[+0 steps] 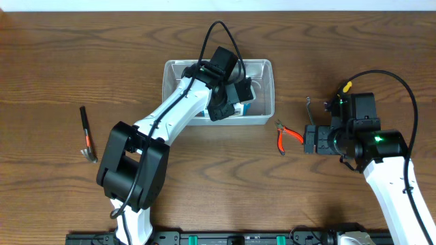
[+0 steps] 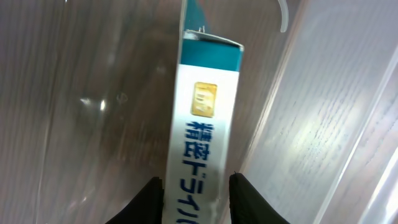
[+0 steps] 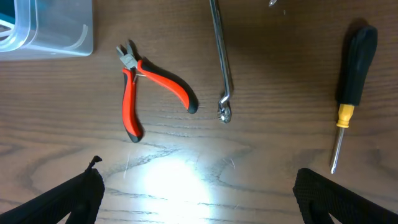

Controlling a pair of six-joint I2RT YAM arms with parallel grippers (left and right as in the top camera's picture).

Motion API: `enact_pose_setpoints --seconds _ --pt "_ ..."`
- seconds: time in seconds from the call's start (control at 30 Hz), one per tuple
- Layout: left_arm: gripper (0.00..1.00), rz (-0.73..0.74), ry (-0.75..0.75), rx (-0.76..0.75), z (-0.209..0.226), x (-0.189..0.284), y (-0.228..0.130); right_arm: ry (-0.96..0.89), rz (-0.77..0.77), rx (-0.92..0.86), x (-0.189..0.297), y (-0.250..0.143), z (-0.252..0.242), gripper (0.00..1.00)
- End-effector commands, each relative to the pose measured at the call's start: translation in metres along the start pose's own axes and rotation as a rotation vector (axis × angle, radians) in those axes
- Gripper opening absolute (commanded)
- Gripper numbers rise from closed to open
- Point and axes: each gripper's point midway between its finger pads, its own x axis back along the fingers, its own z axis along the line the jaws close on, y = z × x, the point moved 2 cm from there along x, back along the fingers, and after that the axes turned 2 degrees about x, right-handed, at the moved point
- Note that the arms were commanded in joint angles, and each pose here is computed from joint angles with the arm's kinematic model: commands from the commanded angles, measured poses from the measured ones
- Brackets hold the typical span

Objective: Pack container
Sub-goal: 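Carry the box with the left gripper into the container and release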

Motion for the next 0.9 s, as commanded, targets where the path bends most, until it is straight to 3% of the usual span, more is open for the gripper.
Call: enact_pose_setpoints --seconds 0.0,0.1,0.23,0.4,0.7,0.87 --pt "0.29 -0.011 -0.005 -0.012 -0.001 0.002 0.004 0.007 -0.016 0.012 0.005 0.005 0.002 0.99" --pt "0.29 -0.012 0.006 -0.013 0.001 0.002 0.004 0.007 -0.012 0.012 0.005 0.004 0.002 0.99" --pt "0.31 0.022 0.126 -0.016 0.023 0.004 0.003 0.006 -0.010 0.012 0.005 0.004 0.002 0.99" --pt "0.54 0.087 0.302 -0.009 0.052 0.011 -0.003 0.006 -0.003 0.012 0.005 0.002 0.002 0.99" --pt "0.56 0.081 0.326 0.099 0.054 0.015 -0.005 0.005 -0.002 0.012 0.005 0.002 0.002 0.99" --pt "0.56 -0.012 0.382 0.247 0.055 0.057 0.004 0.005 -0.004 0.012 0.005 0.002 0.002 0.99"
